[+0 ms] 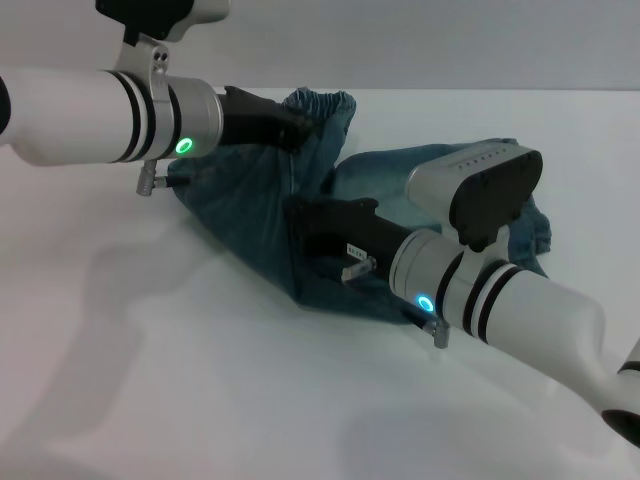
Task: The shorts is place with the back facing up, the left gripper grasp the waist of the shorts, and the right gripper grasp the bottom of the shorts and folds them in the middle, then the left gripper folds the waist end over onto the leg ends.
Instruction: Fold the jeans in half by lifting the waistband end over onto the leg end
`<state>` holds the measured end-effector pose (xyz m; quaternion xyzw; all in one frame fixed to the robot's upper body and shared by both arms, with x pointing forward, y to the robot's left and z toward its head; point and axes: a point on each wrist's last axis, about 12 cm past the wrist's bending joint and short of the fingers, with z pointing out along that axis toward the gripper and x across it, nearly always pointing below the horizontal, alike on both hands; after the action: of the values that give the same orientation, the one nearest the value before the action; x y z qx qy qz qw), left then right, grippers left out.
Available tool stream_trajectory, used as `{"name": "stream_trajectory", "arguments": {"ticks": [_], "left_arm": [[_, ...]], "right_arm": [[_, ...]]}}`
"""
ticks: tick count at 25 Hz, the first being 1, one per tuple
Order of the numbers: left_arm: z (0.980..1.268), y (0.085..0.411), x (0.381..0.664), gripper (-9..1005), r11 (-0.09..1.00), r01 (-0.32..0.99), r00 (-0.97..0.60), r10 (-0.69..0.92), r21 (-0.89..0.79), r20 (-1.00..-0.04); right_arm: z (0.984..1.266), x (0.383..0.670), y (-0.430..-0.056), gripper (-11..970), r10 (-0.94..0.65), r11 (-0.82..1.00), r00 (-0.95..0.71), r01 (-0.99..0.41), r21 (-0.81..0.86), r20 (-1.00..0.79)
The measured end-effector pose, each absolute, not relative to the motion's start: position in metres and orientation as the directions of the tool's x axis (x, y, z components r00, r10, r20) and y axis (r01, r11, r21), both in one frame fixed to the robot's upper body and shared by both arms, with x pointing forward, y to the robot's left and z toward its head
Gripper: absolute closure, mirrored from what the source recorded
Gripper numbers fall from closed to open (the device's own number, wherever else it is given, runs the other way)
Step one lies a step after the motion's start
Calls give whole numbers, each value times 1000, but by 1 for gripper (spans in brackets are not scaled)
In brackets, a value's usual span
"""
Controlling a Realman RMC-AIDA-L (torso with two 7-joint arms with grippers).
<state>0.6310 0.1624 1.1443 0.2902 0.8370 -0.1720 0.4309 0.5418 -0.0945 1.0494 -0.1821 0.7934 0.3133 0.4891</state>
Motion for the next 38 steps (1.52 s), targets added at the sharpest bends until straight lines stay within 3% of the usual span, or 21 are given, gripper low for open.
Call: {"name": "stream_trajectory", "arguments": {"ticks": [6,18,25,31,36,38], "left_arm": [[1149,160,631,964,764,643,-456,340,-41,-823],[1149,161,630,974,767,640,-458,337,-42,-823],[1149,163,631,758,772,634,-455,333,-38,-826],[1152,165,633,412,774,633,-452,355,-14,-818],[1150,162,635,252,772,635,-458,380,2,-803],[1149,161,635,232,773,635,-461,379,1,-803]], "right_arm": [[1048,539,-95,915,17,736,-460,-595,322,-888],[1051,538,-99,913,15,739,-431,-603,300,-902],[1048,539,-108,911,33,761,-440,-571,308,-897],[1050,544,-133,910,69,810,-412,-509,292,-909],[1051,546,-171,909,114,871,-371,-408,272,-922],[1051,546,-179,909,122,882,-366,-387,270,-923]]}}
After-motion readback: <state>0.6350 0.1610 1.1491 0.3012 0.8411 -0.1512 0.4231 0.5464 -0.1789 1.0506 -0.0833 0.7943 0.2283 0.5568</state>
